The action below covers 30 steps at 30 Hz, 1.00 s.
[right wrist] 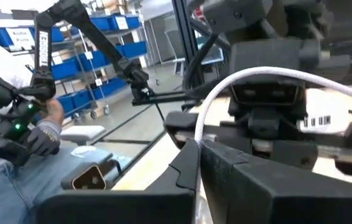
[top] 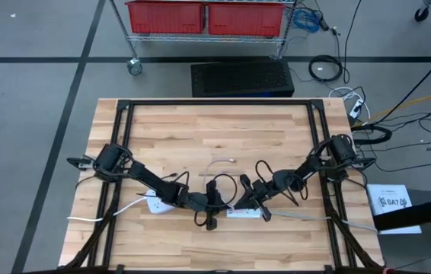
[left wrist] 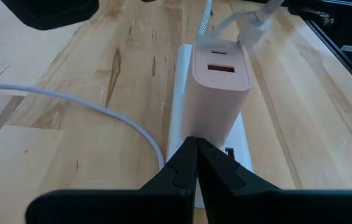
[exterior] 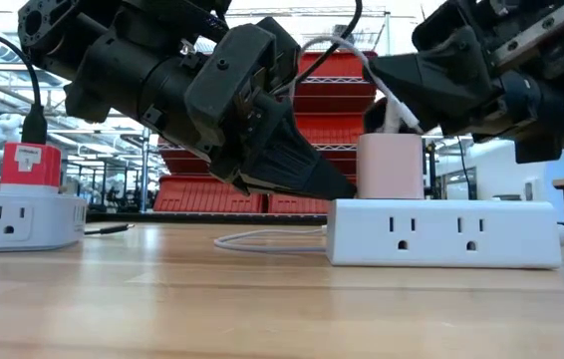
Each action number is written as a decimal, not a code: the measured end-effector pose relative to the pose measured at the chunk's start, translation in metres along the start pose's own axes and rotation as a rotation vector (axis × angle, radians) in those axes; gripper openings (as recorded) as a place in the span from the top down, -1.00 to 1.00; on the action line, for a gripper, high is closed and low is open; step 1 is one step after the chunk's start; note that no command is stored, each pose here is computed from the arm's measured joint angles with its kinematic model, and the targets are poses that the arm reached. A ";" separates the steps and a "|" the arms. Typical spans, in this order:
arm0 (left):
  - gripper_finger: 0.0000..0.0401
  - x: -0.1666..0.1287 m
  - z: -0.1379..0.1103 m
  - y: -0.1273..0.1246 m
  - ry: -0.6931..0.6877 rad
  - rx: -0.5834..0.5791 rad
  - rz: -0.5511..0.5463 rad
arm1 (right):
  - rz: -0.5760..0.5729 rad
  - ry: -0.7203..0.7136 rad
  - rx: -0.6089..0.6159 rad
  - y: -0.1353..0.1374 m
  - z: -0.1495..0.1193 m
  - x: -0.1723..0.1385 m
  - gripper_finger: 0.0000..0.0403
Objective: Insert USB
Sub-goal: Insert the pink charger cable into the pink charger adapter on the right white outlet extension
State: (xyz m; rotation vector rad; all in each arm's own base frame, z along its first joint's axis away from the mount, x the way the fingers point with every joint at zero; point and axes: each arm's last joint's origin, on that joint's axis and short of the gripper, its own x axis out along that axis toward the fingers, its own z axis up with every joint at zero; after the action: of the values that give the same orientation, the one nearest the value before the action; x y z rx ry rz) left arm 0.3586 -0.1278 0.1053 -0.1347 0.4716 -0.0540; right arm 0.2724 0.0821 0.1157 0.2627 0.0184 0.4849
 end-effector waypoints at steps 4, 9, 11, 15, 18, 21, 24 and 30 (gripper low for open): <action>0.89 0.000 0.000 0.000 0.000 0.000 0.000 | -0.003 0.005 -0.017 -0.001 -0.001 -0.002 1.00; 0.89 0.000 0.000 0.000 0.000 -0.001 0.000 | -0.005 0.004 -0.049 -0.002 -0.001 -0.002 1.00; 0.89 0.000 0.000 0.000 0.000 -0.001 0.000 | 0.000 0.006 -0.054 -0.003 0.000 -0.002 1.00; 0.89 0.000 0.000 0.000 0.000 -0.002 0.000 | 0.011 -0.007 -0.077 -0.006 0.002 -0.003 1.00; 0.89 0.000 0.000 0.000 0.000 -0.002 0.000 | 0.017 -0.005 -0.081 -0.009 0.003 -0.004 1.00; 0.89 0.000 0.000 0.000 0.000 -0.005 0.000 | 0.018 -0.005 -0.094 -0.010 0.003 -0.004 1.00; 0.89 0.000 0.000 0.000 0.000 -0.005 0.000 | 0.020 -0.005 -0.103 -0.009 0.003 -0.004 1.00; 0.89 0.000 0.000 0.000 0.000 -0.012 0.000 | 0.041 -0.007 -0.127 -0.009 0.005 0.001 1.00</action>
State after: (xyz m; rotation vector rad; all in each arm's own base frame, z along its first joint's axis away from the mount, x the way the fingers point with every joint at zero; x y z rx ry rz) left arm 0.3586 -0.1278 0.1053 -0.1469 0.4720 -0.0511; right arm 0.2777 0.0730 0.1185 0.1409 -0.0242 0.5238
